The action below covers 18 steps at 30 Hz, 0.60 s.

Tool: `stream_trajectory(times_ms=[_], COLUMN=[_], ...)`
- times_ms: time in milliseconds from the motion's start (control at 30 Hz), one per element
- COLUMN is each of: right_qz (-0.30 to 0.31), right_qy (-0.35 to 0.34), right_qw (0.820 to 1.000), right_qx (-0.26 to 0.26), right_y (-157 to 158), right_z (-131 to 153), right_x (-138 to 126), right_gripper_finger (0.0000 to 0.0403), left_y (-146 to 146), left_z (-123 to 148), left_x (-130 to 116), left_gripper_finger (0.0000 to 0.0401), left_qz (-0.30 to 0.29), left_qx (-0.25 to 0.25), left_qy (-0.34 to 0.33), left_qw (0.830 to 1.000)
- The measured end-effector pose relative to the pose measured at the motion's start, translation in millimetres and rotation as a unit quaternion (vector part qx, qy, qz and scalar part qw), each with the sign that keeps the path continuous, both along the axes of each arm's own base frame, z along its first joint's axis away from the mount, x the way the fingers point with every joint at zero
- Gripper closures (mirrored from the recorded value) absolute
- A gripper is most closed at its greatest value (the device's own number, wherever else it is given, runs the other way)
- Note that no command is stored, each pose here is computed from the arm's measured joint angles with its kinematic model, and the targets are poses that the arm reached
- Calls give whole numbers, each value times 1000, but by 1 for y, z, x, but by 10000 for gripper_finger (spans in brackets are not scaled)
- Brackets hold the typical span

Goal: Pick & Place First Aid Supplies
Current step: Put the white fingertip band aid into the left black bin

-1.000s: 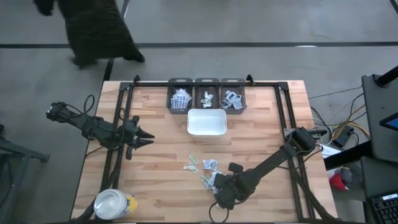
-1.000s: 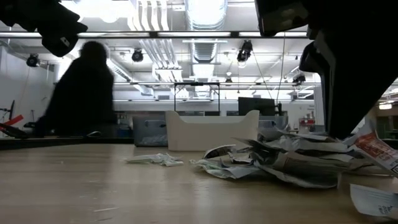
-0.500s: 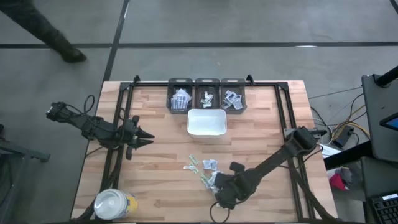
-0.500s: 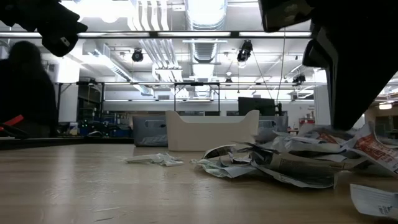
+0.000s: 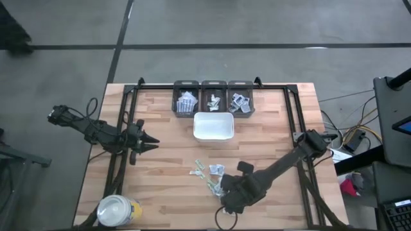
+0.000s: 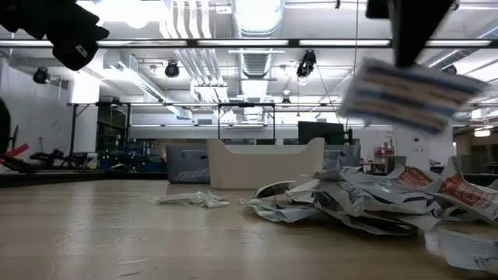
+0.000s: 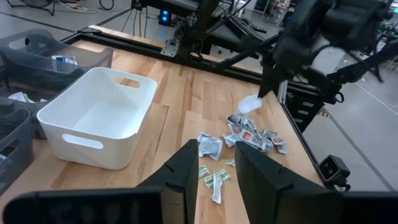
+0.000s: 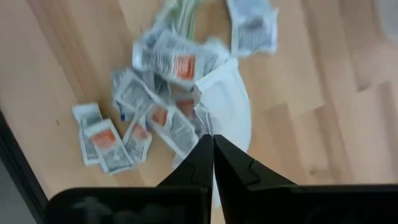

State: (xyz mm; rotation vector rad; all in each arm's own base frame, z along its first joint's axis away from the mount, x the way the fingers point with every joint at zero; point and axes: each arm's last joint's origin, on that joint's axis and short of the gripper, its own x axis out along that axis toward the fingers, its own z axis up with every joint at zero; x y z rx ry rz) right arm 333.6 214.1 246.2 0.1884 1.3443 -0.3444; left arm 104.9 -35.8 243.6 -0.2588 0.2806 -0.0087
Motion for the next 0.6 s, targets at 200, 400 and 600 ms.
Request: stream_trajectory(times_ms=[200,400,600], right_qz=[8,4,4], right_qy=[-64,-152,-262], right_qw=[998,988,965], right_qx=[-9,-11,26], right_y=[-8,-27,-49], right_z=[36,76,109], right_x=[9,22,41], right_gripper_finger=[394,394,395], left_y=[-1,-1,-4], left_z=[2,5,10], left_x=[1,2,5], left_gripper_finger=[302,302,302], left_qz=[-3,-10,-34], left_qx=[-5,-14,-22], left_qy=[-8,-25,-47], left_qw=[1000,1000,998])
